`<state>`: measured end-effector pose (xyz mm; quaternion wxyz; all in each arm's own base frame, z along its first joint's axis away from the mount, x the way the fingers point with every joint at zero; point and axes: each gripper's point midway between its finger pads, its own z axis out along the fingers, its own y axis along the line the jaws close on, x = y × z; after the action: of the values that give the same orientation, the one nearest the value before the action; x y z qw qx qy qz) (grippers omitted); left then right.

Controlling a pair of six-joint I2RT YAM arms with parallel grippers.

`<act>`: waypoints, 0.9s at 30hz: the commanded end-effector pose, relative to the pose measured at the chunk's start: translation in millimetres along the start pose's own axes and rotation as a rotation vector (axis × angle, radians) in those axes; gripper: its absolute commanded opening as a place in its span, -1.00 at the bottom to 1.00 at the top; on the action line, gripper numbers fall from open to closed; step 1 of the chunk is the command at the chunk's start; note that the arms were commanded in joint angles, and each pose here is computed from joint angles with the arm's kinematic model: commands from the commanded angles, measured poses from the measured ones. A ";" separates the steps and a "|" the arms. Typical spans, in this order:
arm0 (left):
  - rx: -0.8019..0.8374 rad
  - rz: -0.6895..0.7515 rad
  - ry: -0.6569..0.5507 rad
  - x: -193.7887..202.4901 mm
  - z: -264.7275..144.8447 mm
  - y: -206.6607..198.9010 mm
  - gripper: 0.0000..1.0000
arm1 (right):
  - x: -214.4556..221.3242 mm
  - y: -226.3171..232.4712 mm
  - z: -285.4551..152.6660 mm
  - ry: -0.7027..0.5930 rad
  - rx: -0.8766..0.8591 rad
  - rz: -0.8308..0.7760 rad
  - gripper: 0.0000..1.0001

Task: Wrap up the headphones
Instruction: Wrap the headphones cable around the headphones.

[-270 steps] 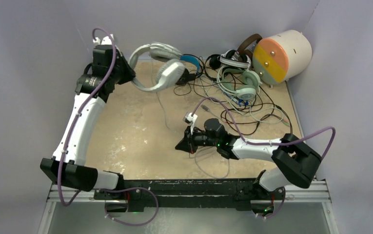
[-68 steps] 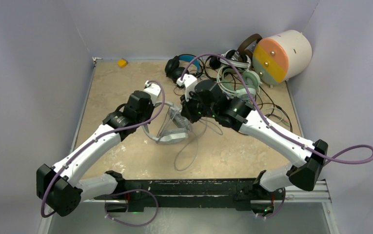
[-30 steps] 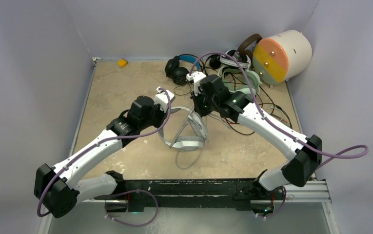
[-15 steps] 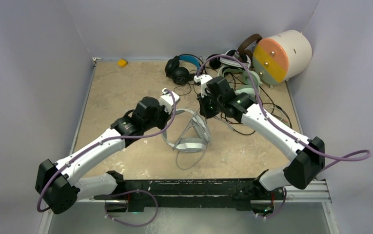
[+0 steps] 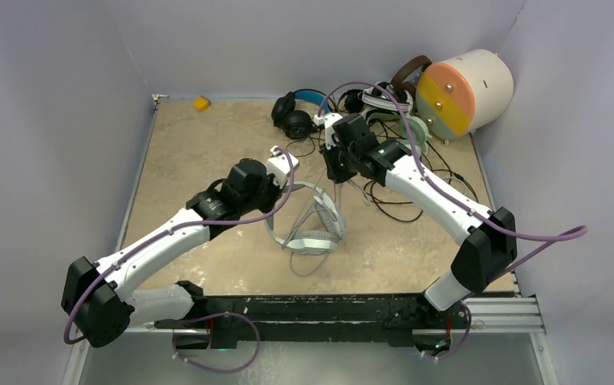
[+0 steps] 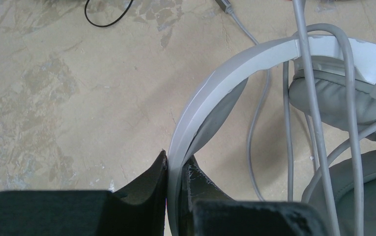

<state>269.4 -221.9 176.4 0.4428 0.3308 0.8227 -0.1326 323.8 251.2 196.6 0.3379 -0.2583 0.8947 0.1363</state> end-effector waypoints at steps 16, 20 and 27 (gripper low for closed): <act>0.299 -0.191 -0.272 -80.5 -83.4 -54.1 -1.00 | -8.0 -74.0 12.3 -0.194 0.094 0.258 -0.74; 0.333 -0.298 -0.267 -104.2 -101.0 -57.8 -1.00 | -11.3 -68.6 13.7 -0.229 0.032 0.257 -0.73; 0.286 -0.442 -0.250 -138.4 -123.3 -43.5 -1.00 | -11.1 -63.5 19.8 -0.255 -0.017 0.267 -0.73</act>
<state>233.5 -236.1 286.0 0.4425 0.2115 0.8242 -0.2829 358.5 221.0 178.9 0.3915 -0.1501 0.8799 0.2237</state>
